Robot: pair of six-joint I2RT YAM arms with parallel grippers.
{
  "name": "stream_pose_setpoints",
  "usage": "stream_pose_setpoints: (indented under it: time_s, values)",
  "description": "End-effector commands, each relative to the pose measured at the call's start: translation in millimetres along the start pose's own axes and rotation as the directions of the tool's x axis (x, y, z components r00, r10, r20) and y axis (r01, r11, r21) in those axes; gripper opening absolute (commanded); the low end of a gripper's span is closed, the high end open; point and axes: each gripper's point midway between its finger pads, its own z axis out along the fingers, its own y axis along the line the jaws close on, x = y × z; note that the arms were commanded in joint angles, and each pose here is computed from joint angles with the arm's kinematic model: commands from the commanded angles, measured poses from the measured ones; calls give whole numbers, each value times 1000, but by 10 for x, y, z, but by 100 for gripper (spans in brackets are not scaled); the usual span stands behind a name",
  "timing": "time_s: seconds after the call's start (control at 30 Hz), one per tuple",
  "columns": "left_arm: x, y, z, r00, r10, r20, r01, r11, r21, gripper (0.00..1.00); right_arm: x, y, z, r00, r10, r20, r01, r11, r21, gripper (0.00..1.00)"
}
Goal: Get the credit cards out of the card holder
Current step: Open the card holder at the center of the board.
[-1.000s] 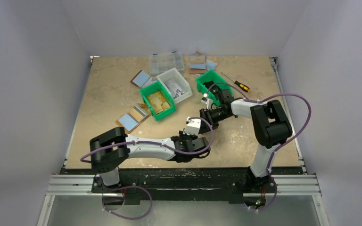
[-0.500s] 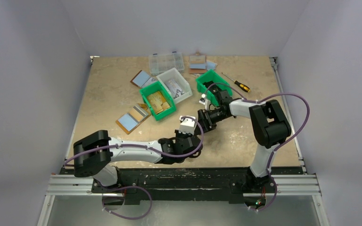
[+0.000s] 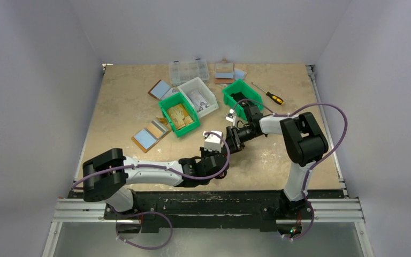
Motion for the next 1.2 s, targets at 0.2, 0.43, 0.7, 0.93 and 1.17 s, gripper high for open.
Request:
stream_pose_setpoints:
  time_s: [0.2,0.43,0.7,0.93,1.17]
  values:
    - [-286,128,-79,986,-143,86,142,990,17,0,-96,139,-38,999,-38,36,40,999,-37,1]
    - [-285,278,-130,981,-178,81,177,984,18,0,-256,8,-175,981,-178,84,163,974,159,0]
    - [44,639,-49,963,-269,-21,269,963,7,0,-311,-70,-261,953,-301,38,284,930,231,14]
    - [237,767,-40,934,-351,-71,354,934,48,0,-452,37,-506,872,-490,18,453,819,354,68]
    - [320,872,-87,938,-333,-101,336,942,14,21,-413,300,-626,769,-639,-7,606,725,328,73]
